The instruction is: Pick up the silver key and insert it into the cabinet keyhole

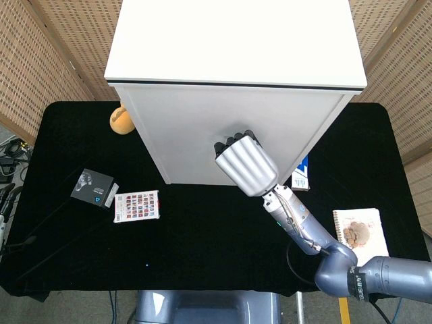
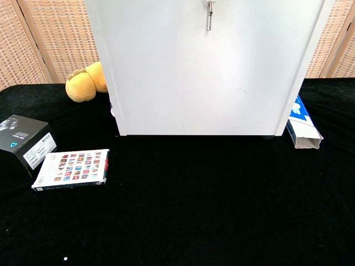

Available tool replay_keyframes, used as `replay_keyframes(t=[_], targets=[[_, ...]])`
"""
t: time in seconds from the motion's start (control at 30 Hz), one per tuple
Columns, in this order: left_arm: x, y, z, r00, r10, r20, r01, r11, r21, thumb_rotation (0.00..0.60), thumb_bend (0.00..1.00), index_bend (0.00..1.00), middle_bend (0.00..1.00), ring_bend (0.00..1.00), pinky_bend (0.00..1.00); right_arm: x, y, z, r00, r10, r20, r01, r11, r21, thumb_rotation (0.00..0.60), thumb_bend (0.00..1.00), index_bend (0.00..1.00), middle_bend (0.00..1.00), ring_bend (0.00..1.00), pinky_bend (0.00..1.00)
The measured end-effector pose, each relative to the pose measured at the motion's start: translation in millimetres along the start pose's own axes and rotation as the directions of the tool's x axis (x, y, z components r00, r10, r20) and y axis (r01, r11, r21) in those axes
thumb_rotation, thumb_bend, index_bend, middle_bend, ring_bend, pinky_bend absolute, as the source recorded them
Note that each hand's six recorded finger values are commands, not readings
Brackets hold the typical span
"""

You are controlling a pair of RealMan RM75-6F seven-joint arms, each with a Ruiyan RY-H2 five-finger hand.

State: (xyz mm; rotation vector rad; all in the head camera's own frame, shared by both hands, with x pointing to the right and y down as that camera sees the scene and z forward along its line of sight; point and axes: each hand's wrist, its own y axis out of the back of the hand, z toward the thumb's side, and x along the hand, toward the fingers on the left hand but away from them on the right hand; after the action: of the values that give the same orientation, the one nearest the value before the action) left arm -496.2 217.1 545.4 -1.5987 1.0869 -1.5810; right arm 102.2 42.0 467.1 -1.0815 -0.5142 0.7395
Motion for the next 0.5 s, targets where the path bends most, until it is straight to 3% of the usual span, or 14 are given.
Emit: replay_keyframes(t=[0.23,0.37,0.43,0.5], targets=[[-1.7,1.7,0.4,1.0,0.005,0.005,-0.005,1.0,-0.004,0.6,0.0,0.0,0.0,0.0,0.0,21.7,6.4,-9.8,1.0,-0.016,-0.01,0.016,1.0,-0.016,0.6,0.36,0.66,0.88,0.87,1.0],[-3.3,3.0,1.0,1.0,0.009,0.01,-0.008,1.0,-0.008,0.6,0.0,0.0,0.0,0.0,0.0,41.9,3.4,-14.8,1.0,-0.011,-0.023,0.01,0.999,-0.03,0.6,0.3,0.6,0.82,0.83,0.99],[-4.2,3.6,1.5,1.0,0.01,0.014,-0.01,1.0,-0.01,0.6,0.0,0.0,0.0,0.0,0.0,57.4,0.4,-18.5,1.0,-0.01,-0.029,0.009,0.999,-0.049,0.6,0.26,0.56,0.76,0.78,0.94],[-5.6,4.0,2.3,1.0,0.011,0.018,-0.011,1.0,-0.012,0.6,0.0,0.0,0.0,0.0,0.0,76.2,-4.7,-24.1,0.999,-0.009,-0.032,0.007,0.997,-0.076,0.6,0.22,0.51,0.68,0.71,0.83]])
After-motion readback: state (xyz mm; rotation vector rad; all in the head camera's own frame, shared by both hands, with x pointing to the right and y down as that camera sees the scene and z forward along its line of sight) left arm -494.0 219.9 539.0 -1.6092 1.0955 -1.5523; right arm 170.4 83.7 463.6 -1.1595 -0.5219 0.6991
